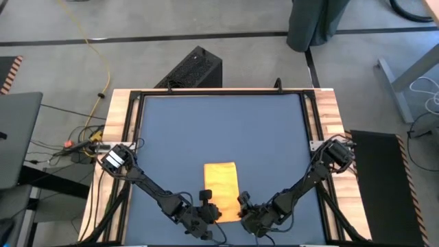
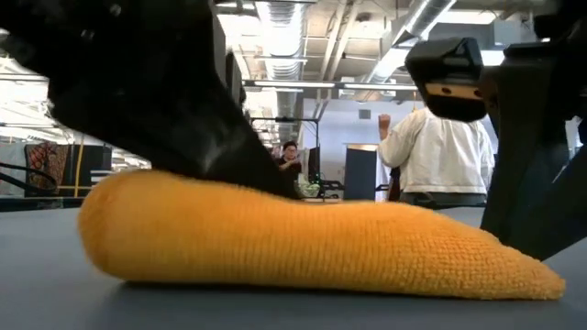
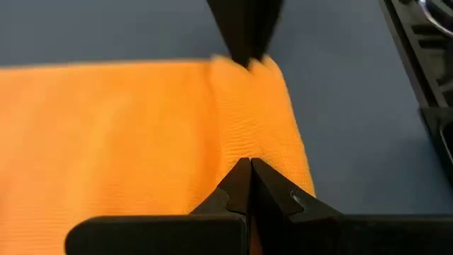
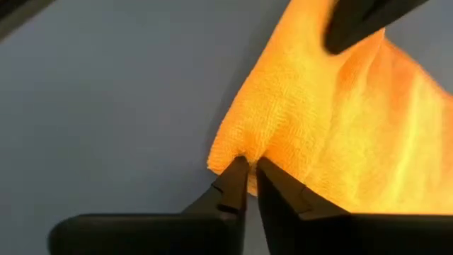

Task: Roll towel into tight, uniform cylinder
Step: Roll the orange microfiber towel

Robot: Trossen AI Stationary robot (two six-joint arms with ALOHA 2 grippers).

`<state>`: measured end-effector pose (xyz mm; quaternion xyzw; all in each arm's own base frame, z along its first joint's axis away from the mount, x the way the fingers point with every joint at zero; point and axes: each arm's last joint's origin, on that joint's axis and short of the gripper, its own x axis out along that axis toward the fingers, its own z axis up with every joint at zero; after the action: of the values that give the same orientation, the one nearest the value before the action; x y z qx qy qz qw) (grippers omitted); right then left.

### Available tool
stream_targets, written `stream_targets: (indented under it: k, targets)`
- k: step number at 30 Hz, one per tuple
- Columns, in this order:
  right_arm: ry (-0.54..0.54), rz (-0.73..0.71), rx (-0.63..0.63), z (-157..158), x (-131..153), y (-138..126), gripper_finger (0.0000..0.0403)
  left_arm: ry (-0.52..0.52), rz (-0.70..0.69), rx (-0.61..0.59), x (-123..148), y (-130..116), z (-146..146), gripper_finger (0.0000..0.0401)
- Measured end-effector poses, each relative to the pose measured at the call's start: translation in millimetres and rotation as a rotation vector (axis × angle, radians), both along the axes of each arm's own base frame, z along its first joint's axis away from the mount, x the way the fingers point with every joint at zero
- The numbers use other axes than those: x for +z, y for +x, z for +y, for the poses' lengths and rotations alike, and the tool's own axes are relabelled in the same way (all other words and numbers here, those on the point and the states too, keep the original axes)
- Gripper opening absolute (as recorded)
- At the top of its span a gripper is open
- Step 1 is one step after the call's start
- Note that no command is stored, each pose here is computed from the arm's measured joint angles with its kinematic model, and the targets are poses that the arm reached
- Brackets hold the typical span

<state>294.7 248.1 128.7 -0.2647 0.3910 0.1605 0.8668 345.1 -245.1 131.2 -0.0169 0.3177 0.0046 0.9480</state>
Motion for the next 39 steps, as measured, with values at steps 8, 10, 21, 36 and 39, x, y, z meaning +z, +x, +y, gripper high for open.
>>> stream_targets:
  k: [8, 10, 21, 36, 39]
  targets:
    - [0.151, 0.081, -0.055, -7, 0, 6, 0.0014, 0.149, -0.166, 0.091, 34, -11, -7, 0.0000]
    - [0.185, 0.100, -0.070, -10, 0, 9, 0.0022, 0.133, -0.189, 0.059, 37, -11, -11, 0.0000]
    - [0.254, 0.141, -0.088, -18, -1, 16, 0.0019, 0.074, -0.077, 0.062, -7, -3, -9, 0.0000]
    - [0.314, 0.152, -0.134, -21, 24, 7, 0.0060, 0.033, -0.003, 0.067, -11, 2, 2, 0.0000]
    - [0.305, 0.156, -0.119, -20, 34, 0, 0.0071, 0.030, 0.002, 0.063, -11, 1, 2, 0.0000]
